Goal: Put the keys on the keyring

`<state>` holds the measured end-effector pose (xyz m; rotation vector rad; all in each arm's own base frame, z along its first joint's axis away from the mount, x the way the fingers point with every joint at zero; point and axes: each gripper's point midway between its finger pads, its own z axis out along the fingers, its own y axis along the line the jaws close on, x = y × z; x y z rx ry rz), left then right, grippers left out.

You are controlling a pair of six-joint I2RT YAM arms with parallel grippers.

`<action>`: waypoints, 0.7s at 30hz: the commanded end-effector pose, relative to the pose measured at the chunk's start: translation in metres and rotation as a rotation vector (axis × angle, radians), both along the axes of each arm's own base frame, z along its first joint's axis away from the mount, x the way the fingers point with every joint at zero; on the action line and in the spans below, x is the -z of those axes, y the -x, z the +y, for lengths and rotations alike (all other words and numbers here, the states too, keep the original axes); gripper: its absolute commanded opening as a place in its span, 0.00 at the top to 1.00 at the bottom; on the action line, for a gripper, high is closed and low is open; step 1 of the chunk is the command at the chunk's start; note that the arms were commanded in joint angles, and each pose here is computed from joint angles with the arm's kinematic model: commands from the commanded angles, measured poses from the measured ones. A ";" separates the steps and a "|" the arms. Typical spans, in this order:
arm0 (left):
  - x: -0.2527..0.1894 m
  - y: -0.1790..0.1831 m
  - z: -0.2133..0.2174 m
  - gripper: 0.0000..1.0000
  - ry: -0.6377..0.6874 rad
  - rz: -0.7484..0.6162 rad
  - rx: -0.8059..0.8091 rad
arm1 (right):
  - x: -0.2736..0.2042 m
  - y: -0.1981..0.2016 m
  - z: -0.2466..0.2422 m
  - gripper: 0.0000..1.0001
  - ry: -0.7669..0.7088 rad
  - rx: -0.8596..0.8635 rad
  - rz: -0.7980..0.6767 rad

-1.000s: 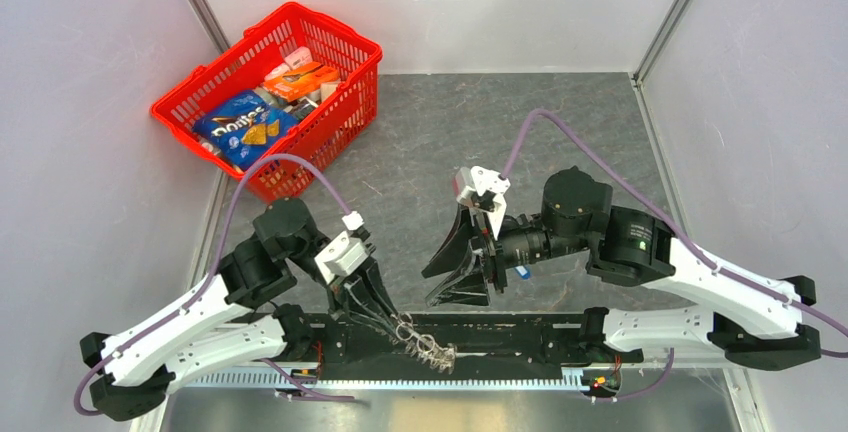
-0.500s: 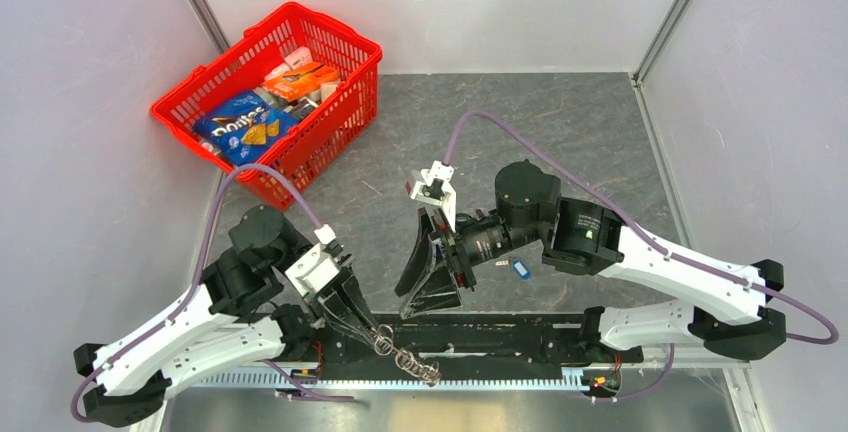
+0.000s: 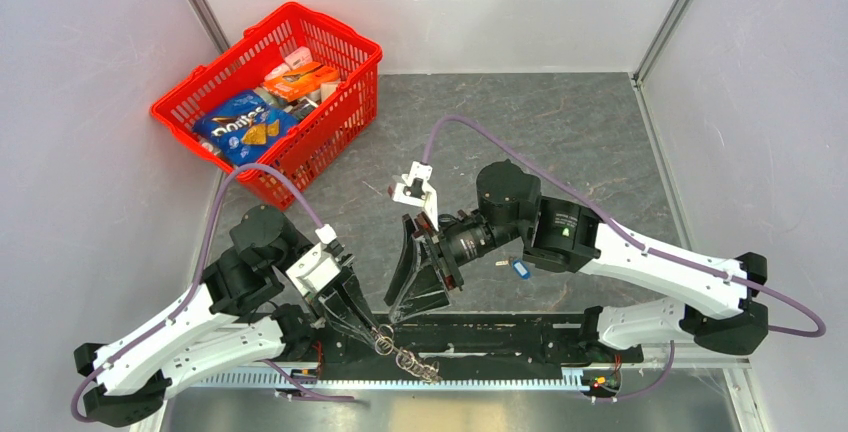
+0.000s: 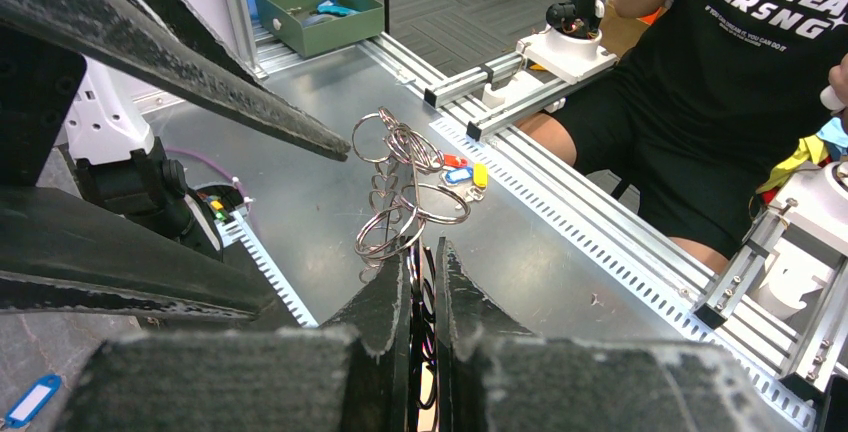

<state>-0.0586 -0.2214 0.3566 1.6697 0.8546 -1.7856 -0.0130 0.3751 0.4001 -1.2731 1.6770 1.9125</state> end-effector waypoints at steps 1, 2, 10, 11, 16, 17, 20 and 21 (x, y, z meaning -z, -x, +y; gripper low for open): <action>-0.005 0.001 0.000 0.98 0.042 -0.034 0.009 | -0.007 0.009 -0.001 0.50 -0.037 -0.064 0.027; -0.005 0.000 0.000 0.98 0.043 -0.035 0.009 | -0.006 0.009 -0.001 0.51 -0.034 -0.067 0.030; -0.005 -0.001 -0.001 0.98 0.042 -0.034 0.005 | 0.001 0.015 0.002 0.52 -0.020 -0.094 0.037; -0.005 0.000 -0.001 0.98 0.041 -0.033 0.006 | 0.003 0.015 0.002 0.52 -0.017 -0.097 0.037; -0.005 -0.001 -0.002 0.98 0.040 -0.032 0.000 | 0.004 0.018 0.004 0.58 -0.016 -0.112 0.039; -0.005 -0.001 -0.002 0.98 0.039 -0.031 0.000 | 0.004 0.019 0.004 0.59 -0.017 -0.116 0.039; -0.005 -0.001 -0.002 0.98 0.040 -0.032 -0.001 | 0.003 0.021 0.004 0.65 -0.020 -0.125 0.038; -0.005 -0.002 -0.002 0.98 0.040 -0.032 -0.002 | 0.003 0.022 0.004 0.67 -0.023 -0.128 0.037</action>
